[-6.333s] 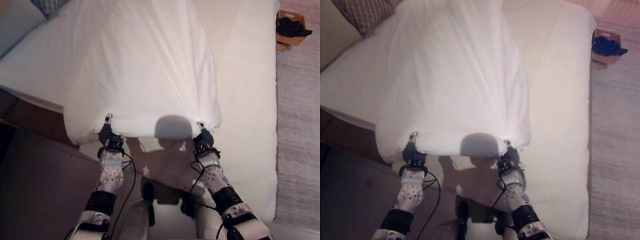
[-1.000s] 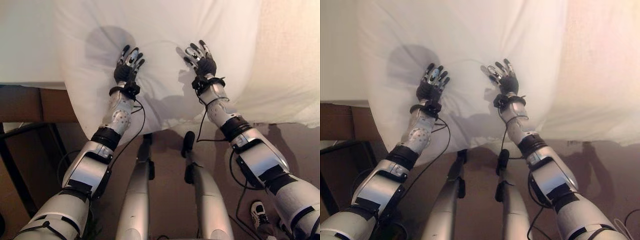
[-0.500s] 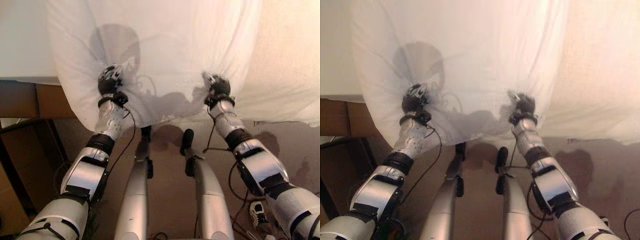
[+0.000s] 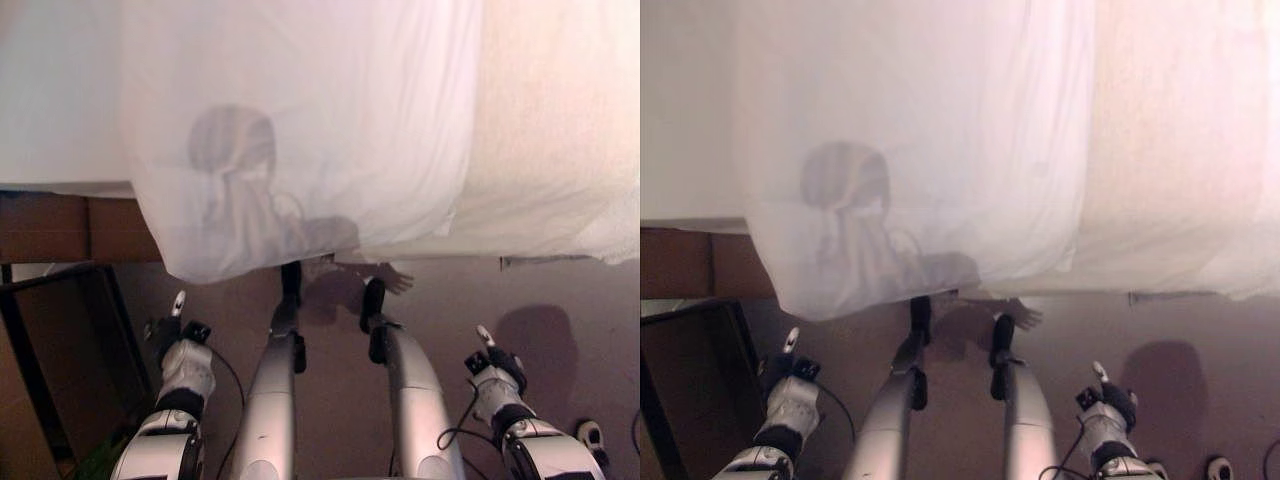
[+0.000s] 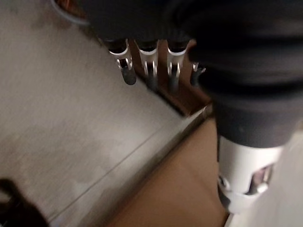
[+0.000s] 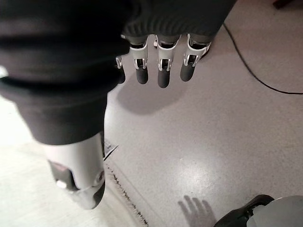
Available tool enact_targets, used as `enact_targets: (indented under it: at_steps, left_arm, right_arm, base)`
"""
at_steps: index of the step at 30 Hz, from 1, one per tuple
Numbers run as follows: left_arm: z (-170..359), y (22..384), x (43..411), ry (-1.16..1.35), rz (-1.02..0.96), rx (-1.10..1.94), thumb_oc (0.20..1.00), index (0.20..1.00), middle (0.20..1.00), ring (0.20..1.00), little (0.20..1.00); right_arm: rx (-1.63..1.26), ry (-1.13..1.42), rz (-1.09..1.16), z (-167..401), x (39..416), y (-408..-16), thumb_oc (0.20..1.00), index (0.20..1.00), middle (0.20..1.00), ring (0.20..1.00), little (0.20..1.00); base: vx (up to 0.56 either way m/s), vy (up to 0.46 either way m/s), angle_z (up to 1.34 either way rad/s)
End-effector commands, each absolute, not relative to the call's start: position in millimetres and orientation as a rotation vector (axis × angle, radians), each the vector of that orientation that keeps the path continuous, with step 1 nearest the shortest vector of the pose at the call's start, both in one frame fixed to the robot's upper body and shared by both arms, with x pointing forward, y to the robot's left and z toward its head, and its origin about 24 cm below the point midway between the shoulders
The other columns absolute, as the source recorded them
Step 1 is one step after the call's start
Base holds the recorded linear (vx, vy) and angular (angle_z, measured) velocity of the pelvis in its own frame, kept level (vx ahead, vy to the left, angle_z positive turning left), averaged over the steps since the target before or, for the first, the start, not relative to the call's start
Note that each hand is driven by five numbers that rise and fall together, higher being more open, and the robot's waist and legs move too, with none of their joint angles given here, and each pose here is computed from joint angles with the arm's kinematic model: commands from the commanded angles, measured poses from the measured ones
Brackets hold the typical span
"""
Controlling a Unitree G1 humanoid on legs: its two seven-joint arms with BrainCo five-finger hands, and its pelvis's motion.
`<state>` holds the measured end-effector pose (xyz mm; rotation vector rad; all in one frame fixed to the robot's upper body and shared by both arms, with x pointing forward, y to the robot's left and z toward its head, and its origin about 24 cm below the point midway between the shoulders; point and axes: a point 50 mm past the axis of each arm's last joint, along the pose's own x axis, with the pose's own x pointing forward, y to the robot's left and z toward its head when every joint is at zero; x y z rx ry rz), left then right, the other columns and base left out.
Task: Make the bed
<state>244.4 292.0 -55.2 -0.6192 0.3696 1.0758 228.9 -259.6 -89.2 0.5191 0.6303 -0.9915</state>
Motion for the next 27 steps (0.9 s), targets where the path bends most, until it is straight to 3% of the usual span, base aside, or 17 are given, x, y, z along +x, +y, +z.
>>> enact_targets:
  at_steps: [1, 7, 18, 27]
  left_arm:
    - [-66, 287, 235, 0.427, 1.072, -0.539, 1.000, 1.000, 1.000, 1.000, 1.000]
    - [-94, 270, 208, 0.602, 0.737, -0.169, 1.000, 1.000, 1.000, 1.000, 1.000]
    - [-138, 221, 152, 0.896, 0.067, 0.258, 1.000, 1.000, 1.000, 1.000, 1.000]
    - [-157, 220, 113, 1.085, -0.001, 0.384, 1.000, 1.000, 1.000, 1.000, 1.000]
  right_arm:
    - [0.477, 0.581, -0.994, -86, 224, -271, 1.000, 1.000, 1.000, 1.000, 1.000]
    - [0.204, 0.632, -0.743, -92, 210, -277, 1.000, 1.000, 1.000, 1.000, 1.000]
    - [-0.426, 0.991, -0.217, -131, 145, -269, 1.000, 1.000, 1.000, 1.000, 1.000]
    - [-0.459, 1.141, -0.080, -151, 114, -249, 1.000, 1.000, 1.000, 1.000, 1.000]
  base:
    - [0.01, 0.028, -0.24]
    - [0.03, -0.044, -0.08]
    - [0.07, -0.081, 0.08]
    - [0.05, -0.038, -0.02]
